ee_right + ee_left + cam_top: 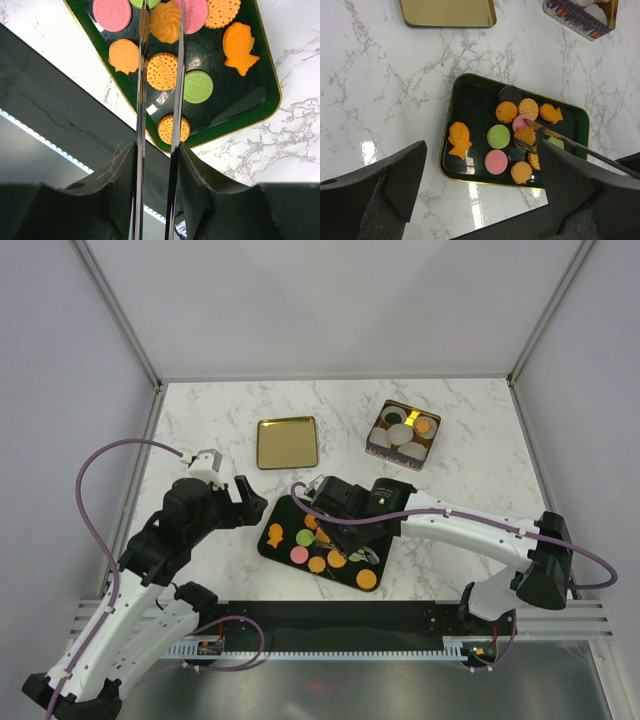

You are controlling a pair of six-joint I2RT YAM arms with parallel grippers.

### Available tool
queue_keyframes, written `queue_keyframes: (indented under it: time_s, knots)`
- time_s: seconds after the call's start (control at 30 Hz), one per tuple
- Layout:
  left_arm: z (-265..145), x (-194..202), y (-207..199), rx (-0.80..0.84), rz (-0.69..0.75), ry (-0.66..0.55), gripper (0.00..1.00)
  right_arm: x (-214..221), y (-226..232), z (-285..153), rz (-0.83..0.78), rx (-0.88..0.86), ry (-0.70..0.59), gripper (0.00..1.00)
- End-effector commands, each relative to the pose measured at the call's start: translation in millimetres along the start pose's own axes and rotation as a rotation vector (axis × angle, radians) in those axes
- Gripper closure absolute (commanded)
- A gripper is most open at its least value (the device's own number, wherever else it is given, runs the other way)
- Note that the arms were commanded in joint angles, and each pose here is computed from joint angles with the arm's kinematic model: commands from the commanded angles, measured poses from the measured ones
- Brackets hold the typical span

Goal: Pack the cookies

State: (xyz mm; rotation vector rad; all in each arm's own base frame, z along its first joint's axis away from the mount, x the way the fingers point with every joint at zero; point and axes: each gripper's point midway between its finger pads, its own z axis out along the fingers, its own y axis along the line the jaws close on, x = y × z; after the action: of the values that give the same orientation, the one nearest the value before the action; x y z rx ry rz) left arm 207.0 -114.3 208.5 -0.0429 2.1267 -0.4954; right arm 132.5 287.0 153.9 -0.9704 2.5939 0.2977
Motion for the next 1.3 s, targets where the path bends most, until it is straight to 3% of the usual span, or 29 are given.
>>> queue_keyframes:
  time_s: [0.0,0.3,0.63,1.0,1.27]
  knots:
    - [-3,-8,-1,0.002,0.015,-0.032,0.01,-13,-1,-19,0.02,0.001,-0.064,0.55]
    - [-4,-9,0,0.003,0.014,-0.037,0.01,-18,-7,-24,0.06,-0.004,-0.09,0.55]
    - [-4,-8,-1,0.007,0.016,-0.035,0.01,-54,-40,-39,0.163,-0.012,-0.177,0.55]
    - [-1,-6,-3,0.017,0.019,-0.017,0.0,-120,-162,-57,0.414,0.129,-0.368,0.55]
    - [1,-4,-4,0.019,0.024,-0.004,0.0,-131,-272,-36,0.635,0.25,-0.412,0.55]
